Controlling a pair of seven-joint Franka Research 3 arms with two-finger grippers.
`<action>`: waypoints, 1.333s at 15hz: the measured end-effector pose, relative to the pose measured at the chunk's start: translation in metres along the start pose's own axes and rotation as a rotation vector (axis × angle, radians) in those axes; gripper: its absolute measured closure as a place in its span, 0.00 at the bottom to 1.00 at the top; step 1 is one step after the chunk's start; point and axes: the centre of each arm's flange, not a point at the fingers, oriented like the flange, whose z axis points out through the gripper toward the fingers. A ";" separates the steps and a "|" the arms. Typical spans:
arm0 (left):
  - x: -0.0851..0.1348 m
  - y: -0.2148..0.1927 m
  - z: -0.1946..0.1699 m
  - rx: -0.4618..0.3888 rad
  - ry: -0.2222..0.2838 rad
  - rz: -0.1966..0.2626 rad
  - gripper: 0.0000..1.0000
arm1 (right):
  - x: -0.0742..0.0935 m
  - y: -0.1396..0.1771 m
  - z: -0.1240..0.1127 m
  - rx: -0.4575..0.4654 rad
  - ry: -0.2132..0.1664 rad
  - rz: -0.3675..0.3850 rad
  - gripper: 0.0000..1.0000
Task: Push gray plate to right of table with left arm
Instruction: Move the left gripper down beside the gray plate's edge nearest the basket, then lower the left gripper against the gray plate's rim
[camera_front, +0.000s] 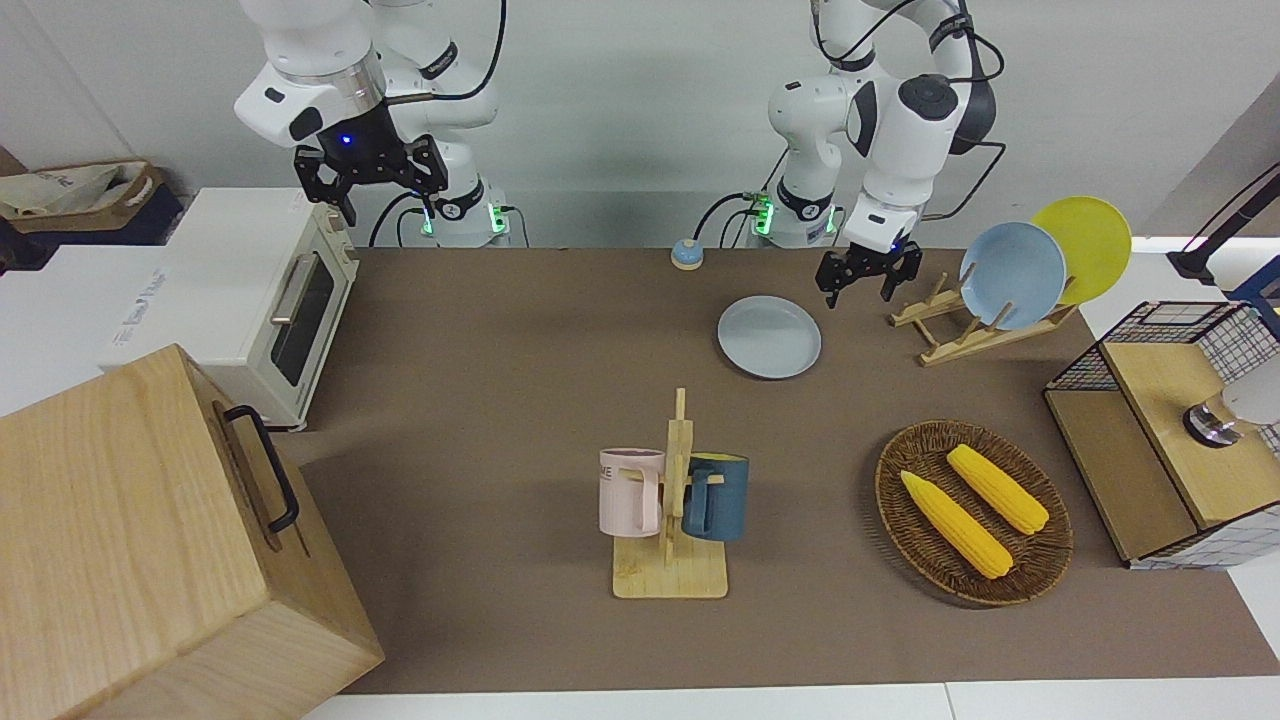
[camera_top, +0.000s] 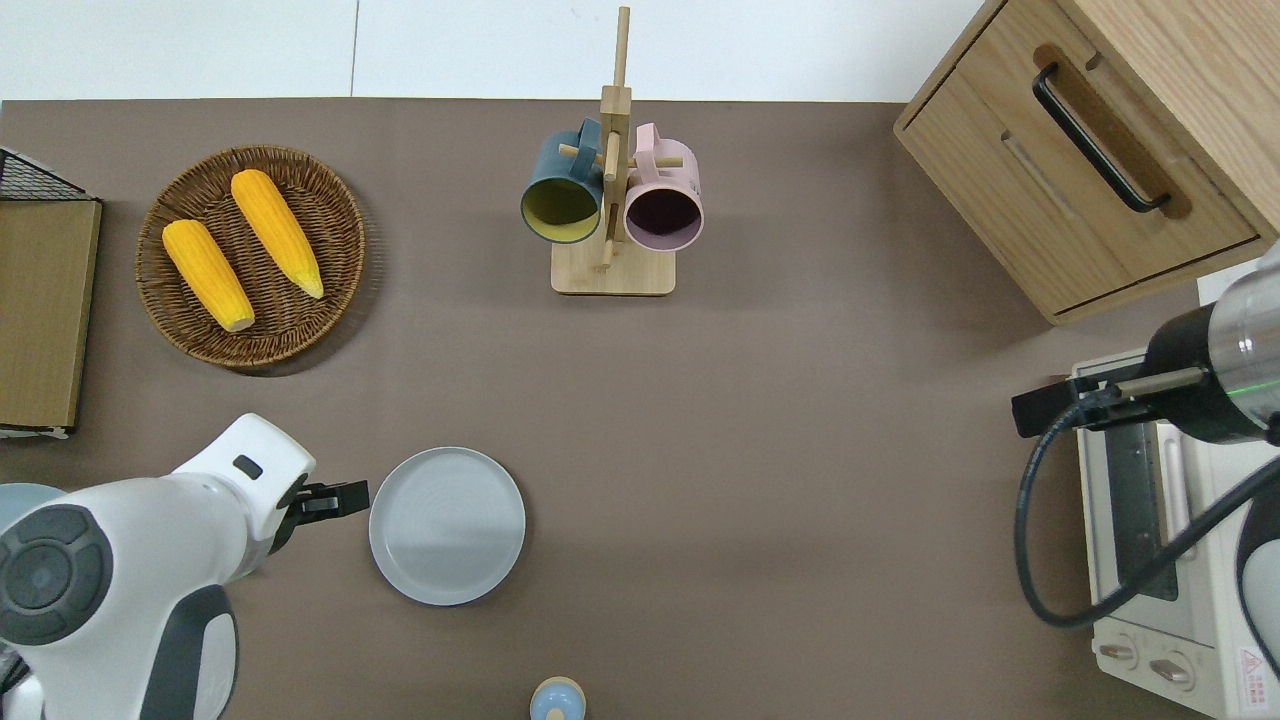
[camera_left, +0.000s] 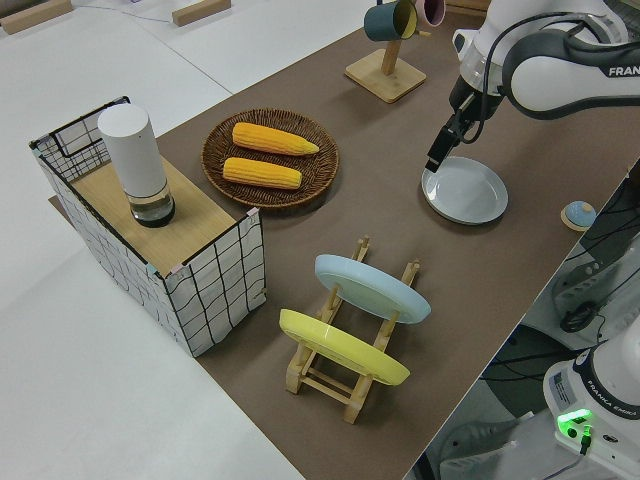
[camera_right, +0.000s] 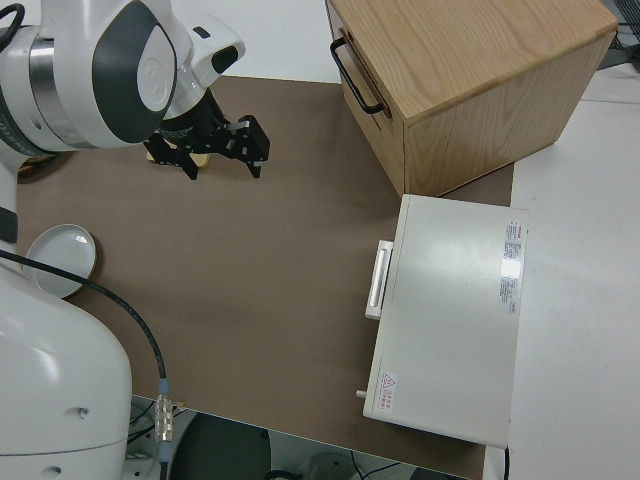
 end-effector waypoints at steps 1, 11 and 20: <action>-0.005 0.000 0.011 -0.005 0.006 -0.001 0.00 | 0.000 0.000 0.000 0.000 0.000 0.000 0.01; -0.035 0.013 0.082 -0.025 0.036 0.036 0.00 | 0.000 0.000 0.000 0.000 0.000 0.000 0.01; -0.040 0.017 0.123 -0.049 0.027 0.001 0.28 | 0.000 0.000 0.000 0.000 0.000 0.000 0.01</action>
